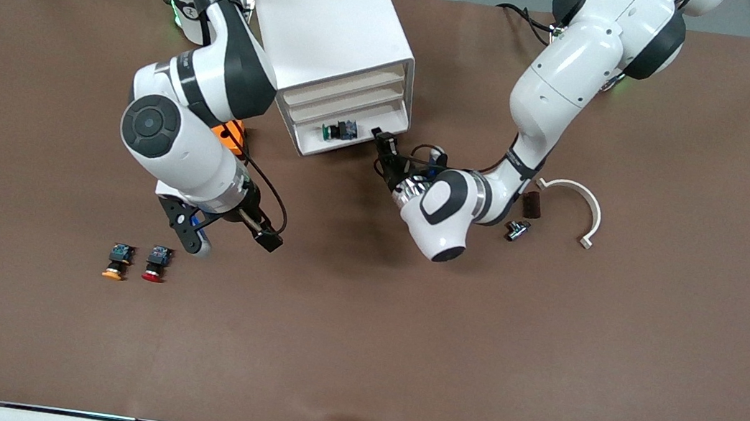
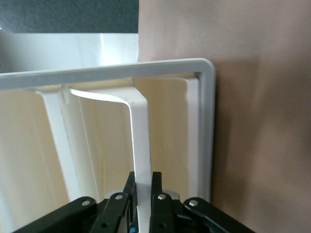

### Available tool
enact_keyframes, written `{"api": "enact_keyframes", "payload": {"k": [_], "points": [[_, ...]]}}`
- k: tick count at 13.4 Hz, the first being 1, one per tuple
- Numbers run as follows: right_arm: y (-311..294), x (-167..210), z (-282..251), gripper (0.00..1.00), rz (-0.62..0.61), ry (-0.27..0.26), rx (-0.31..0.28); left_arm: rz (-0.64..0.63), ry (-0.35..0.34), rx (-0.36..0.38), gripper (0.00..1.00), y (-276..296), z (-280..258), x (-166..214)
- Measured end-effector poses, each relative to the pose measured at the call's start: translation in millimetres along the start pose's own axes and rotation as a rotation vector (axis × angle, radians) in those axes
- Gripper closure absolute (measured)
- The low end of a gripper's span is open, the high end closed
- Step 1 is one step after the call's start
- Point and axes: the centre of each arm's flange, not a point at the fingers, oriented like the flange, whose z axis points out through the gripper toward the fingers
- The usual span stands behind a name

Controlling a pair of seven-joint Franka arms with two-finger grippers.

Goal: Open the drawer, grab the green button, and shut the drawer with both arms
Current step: 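Pull the drawer open with the left gripper while the right gripper reaches in, then grasp the green button in the drawer with the right gripper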

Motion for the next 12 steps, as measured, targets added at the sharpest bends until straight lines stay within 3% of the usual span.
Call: {"api": "enact_keyframes", "payload": {"k": [5, 6, 12], "points": [[-6, -25, 8, 0.00, 0.020, -0.004, -0.010, 0.072, -0.118, -0.070, 0.85, 12, -77, 11], [-7, -29, 9, 0.00, 0.025, -0.005, -0.012, 0.094, -0.124, -0.078, 0.79, 12, -81, 10], [-9, -70, 33, 0.00, 0.051, 0.005, -0.060, 0.181, -0.146, -0.146, 0.11, -4, -110, 4]]}}
